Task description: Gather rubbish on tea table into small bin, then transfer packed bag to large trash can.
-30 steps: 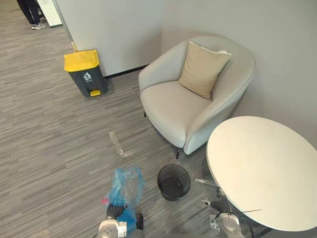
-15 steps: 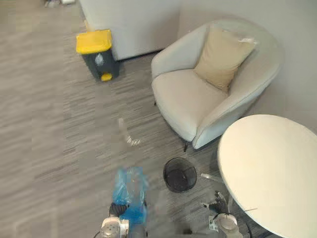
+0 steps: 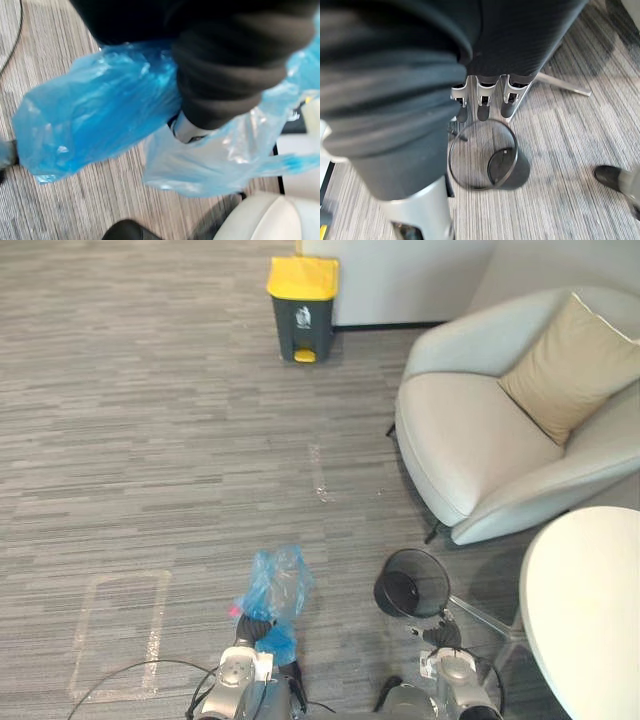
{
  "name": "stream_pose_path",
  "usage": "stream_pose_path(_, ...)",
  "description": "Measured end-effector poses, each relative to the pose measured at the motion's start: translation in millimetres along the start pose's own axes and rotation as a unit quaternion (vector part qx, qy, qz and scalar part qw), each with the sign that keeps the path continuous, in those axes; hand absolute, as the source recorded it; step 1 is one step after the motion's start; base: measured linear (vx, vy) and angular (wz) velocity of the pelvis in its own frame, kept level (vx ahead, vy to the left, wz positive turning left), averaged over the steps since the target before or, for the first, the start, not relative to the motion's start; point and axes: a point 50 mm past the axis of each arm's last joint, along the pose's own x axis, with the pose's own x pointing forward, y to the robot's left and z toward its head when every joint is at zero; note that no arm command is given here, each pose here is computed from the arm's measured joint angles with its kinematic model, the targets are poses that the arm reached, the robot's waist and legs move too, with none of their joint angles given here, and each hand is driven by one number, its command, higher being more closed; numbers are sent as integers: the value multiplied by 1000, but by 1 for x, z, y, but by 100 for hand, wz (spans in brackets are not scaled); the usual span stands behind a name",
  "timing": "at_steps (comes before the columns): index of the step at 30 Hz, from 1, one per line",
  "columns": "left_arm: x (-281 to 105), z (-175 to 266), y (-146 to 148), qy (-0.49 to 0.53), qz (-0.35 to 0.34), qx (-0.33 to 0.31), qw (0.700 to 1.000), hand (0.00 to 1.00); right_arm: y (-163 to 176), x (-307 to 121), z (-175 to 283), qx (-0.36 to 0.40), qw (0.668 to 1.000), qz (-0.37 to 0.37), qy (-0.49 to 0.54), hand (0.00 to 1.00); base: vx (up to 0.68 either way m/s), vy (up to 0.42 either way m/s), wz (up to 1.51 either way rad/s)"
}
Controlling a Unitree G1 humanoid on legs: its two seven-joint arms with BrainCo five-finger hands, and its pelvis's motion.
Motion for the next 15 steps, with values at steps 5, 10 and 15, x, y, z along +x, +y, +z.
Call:
stream_pose_path(5, -1, -3, 11, 3, 9, 21, 1000, 100, 10, -6, -12, 4, 1000, 15, 21, 0, 18, 78, 48)
stream_pose_path(10, 3, 4, 10, -7, 8, 20, 1000, 100, 10, -4, -7, 8, 1000, 14, 12, 0, 171, -50, 64)
stream_pose_path(15, -1, 4, 8, -13, 7, 12, 1000, 100, 0, -5, -16, 20, 999, 3, 29, 0, 369, -198, 75)
